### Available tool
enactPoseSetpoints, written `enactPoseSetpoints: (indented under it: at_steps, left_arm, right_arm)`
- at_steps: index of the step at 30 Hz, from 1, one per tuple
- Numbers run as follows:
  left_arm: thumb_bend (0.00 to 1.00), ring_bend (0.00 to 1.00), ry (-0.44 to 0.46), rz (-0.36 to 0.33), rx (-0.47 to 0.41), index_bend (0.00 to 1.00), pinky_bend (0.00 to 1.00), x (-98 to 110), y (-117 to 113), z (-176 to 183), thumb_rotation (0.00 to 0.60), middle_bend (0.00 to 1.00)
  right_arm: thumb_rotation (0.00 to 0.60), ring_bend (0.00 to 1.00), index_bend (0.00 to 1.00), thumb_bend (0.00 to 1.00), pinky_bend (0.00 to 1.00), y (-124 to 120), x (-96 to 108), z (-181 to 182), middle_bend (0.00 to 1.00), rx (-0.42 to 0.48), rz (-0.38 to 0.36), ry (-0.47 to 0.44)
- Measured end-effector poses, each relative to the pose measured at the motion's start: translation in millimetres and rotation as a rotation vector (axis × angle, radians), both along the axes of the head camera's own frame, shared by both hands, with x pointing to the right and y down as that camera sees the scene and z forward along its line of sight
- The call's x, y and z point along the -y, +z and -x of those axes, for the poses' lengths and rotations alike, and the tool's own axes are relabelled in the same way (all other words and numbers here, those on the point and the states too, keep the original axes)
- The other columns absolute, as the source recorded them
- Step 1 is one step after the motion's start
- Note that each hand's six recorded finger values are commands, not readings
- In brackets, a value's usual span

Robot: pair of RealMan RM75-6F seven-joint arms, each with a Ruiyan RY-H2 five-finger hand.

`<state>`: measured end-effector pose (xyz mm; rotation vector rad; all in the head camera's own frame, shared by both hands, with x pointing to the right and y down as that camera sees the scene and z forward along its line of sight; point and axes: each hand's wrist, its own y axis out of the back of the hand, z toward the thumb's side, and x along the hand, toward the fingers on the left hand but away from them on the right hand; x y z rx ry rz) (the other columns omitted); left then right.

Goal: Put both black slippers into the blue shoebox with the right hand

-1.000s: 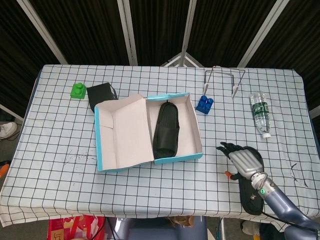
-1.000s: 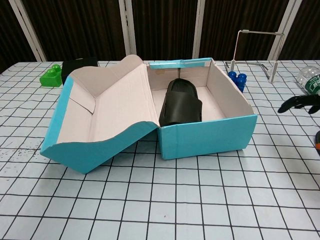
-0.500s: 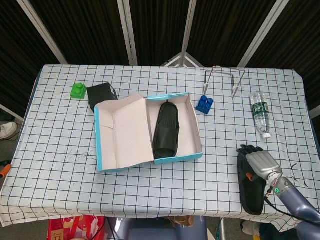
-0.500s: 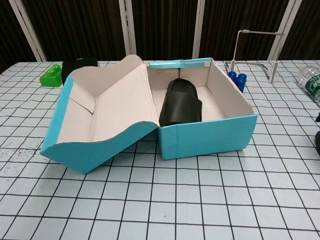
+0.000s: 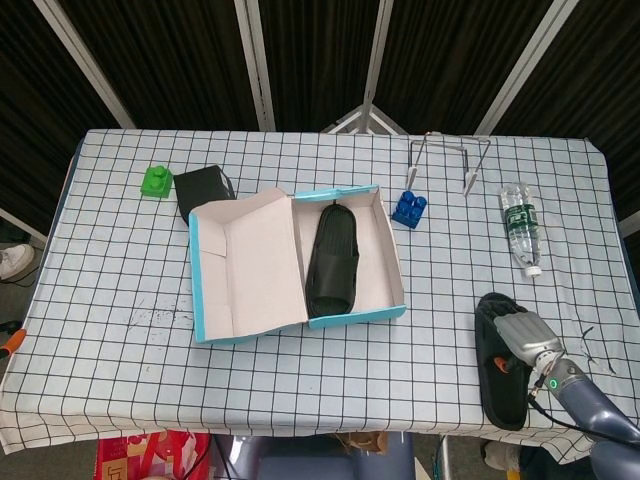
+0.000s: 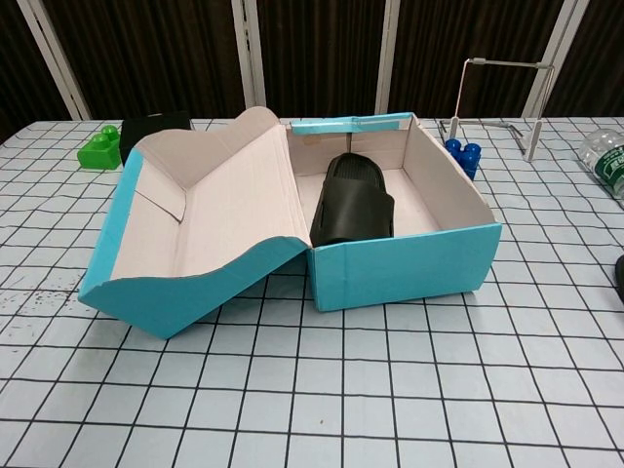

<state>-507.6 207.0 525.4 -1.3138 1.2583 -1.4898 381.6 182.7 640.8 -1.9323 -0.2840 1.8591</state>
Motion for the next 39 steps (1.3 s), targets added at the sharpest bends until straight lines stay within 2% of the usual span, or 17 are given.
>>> enactPoseSetpoints:
  at_steps: [10,20,23,27,34,39]
  left_arm:
    - [0.04,0.00,0.008,0.007,0.007,0.25,0.04,-0.7,1.6,-2.4,0.600,0.05]
    - [0.04,0.00,0.003,0.011,0.013,0.25,0.04,-1.0,2.1,-2.2,0.600,0.05]
    - [0.04,0.00,0.007,0.018,0.015,0.25,0.04,-0.9,3.6,-3.4,0.600,0.05]
    - [0.04,0.00,0.015,0.023,0.018,0.25,0.04,-1.1,5.1,-5.7,0.600,0.05]
    - [0.04,0.00,0.018,0.026,0.019,0.25,0.04,-1.3,6.0,-6.8,0.600,0.05]
    - [0.04,0.00,0.021,0.029,0.020,0.25,0.04,-1.0,7.0,-7.6,0.600,0.04]
  right_arm:
    - [0.600,0.05,0.10,0.36,0.13,8.7,8.1,-0.4,0.00,-0.024,0.021,-0.011]
    - [0.600,0.08,0.10,0.36,0.13,14.7,10.8,-14.0,0.00,-0.090,0.063,-0.024]
    - [0.600,0.15,0.10,0.36,0.13,14.3,12.0,-16.4,0.06,-0.101,0.067,-0.023]
    - [0.600,0.24,0.17,0.36,0.13,13.4,15.9,-16.1,0.18,-0.105,0.066,-0.023]
    - [0.600,0.31,0.23,0.36,0.13,12.4,18.3,-15.0,0.25,-0.109,0.077,-0.032]
    - [0.600,0.36,0.34,0.36,0.14,12.3,21.2,-12.5,0.34,-0.111,0.106,-0.026]
